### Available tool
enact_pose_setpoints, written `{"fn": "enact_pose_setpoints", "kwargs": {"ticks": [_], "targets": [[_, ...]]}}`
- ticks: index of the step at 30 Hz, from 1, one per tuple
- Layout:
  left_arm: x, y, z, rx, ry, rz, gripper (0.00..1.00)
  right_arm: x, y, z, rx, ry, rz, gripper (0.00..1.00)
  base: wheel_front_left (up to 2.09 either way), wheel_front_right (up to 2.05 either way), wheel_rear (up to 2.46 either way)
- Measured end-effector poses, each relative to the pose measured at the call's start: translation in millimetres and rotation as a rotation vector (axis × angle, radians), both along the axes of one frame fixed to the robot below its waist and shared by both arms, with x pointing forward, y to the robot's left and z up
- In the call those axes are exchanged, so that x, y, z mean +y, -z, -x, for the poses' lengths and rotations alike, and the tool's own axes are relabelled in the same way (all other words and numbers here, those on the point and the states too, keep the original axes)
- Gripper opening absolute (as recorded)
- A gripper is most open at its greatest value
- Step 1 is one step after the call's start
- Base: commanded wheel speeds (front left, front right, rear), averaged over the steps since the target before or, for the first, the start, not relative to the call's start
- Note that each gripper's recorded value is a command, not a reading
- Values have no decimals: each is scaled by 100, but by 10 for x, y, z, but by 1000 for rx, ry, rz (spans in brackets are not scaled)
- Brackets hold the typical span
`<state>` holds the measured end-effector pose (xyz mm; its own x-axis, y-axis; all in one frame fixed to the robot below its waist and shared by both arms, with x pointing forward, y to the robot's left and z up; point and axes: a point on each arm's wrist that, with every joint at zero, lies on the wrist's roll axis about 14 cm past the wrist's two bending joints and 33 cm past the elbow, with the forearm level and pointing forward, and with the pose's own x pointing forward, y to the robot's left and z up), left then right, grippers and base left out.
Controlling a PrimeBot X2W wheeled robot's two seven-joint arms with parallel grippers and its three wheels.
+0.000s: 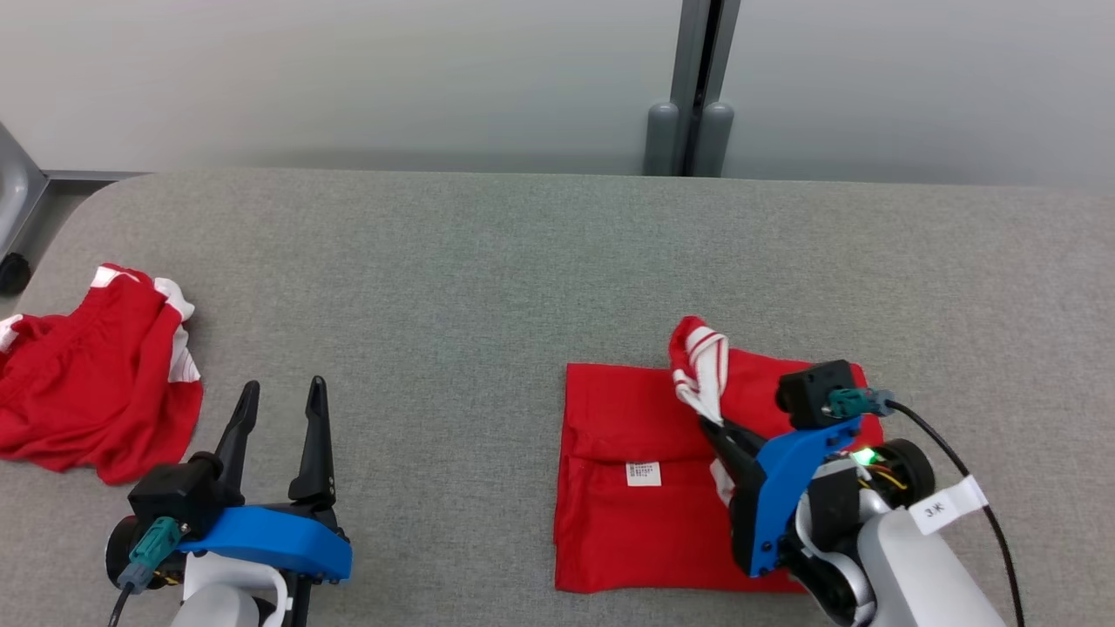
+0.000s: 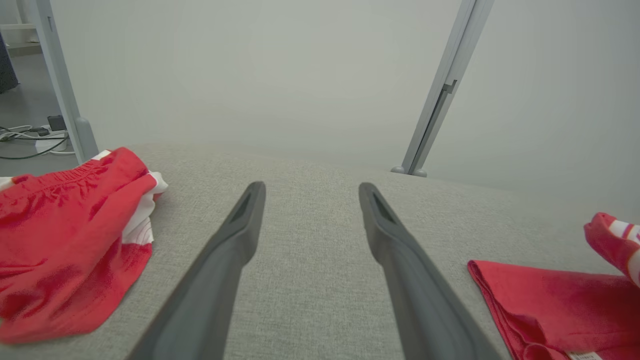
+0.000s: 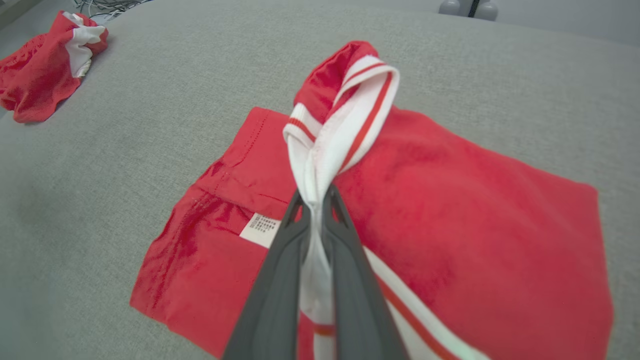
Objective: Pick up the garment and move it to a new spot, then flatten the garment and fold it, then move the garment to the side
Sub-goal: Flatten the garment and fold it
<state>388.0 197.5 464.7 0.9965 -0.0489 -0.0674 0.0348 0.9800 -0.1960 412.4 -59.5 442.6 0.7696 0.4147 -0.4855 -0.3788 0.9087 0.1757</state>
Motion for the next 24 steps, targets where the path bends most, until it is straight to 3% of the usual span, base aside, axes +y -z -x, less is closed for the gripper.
{"fn": "enact_pose_setpoints", "kwargs": {"ticks": [7, 16, 17, 18, 24], "targets": [[89, 43, 73, 15, -23, -3, 100, 541, 105, -8, 40, -151, -43, 0, 0, 0, 0], [118, 60, 96, 22, -33, -4, 100, 709, 243, -23, 74, -186, -65, 0, 0, 0, 0], [117, 61, 97, 22, -33, -4, 100, 707, 251, -34, 76, -184, -65, 17, 0, 0, 0], [118, 63, 100, 23, -34, -5, 100, 705, 251, -45, 74, -181, -67, 100, 0, 0, 0], [113, 50, 112, 20, -31, -5, 100, 839, 102, -34, 59, -169, -197, 100, 0, 0, 0]]}}
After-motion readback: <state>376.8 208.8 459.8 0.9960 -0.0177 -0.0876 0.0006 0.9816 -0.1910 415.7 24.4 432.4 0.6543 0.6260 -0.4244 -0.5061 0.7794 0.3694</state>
